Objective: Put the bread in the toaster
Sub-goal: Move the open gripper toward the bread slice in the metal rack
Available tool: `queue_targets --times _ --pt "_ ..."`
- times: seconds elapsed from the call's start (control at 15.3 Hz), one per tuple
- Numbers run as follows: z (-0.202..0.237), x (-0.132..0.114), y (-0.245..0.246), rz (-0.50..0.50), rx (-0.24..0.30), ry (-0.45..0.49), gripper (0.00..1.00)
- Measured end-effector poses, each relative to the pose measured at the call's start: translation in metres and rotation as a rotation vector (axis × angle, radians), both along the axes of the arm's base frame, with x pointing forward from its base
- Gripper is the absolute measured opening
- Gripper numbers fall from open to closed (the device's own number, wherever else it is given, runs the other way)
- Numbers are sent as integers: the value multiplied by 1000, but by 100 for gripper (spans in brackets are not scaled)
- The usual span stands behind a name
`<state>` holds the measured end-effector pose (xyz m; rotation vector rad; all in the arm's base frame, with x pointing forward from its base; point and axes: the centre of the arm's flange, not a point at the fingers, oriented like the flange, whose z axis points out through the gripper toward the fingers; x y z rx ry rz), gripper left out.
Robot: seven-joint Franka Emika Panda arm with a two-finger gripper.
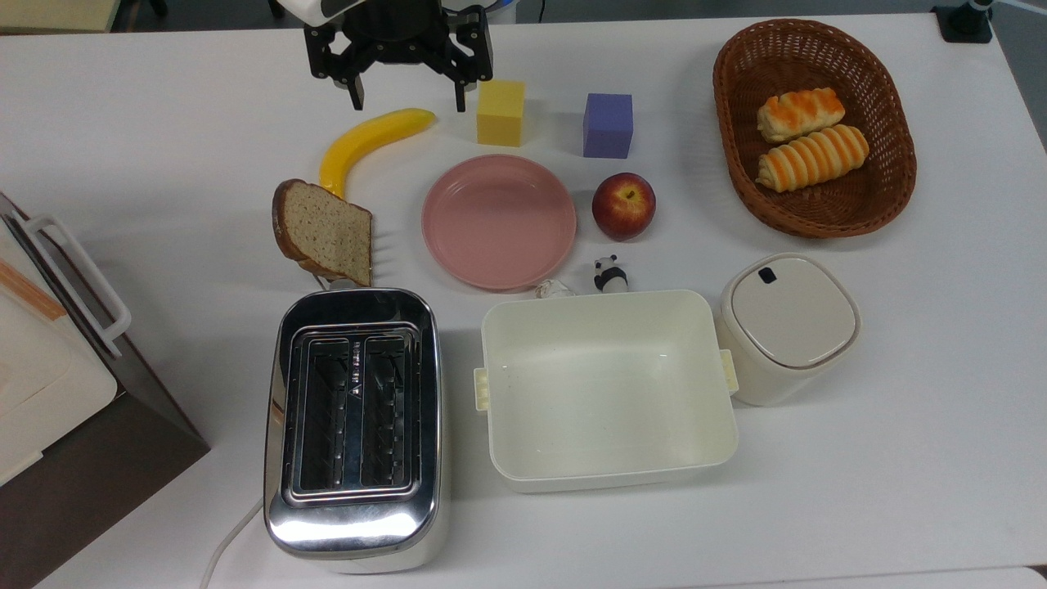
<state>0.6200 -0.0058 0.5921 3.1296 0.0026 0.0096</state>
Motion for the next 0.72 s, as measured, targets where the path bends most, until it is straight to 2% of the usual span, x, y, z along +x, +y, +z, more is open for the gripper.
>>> queue_targets --times 0.33,0.72 --pt "-1 0 -16 39 0 3 98" --pt "-29 1 -73 80 6 54 100"
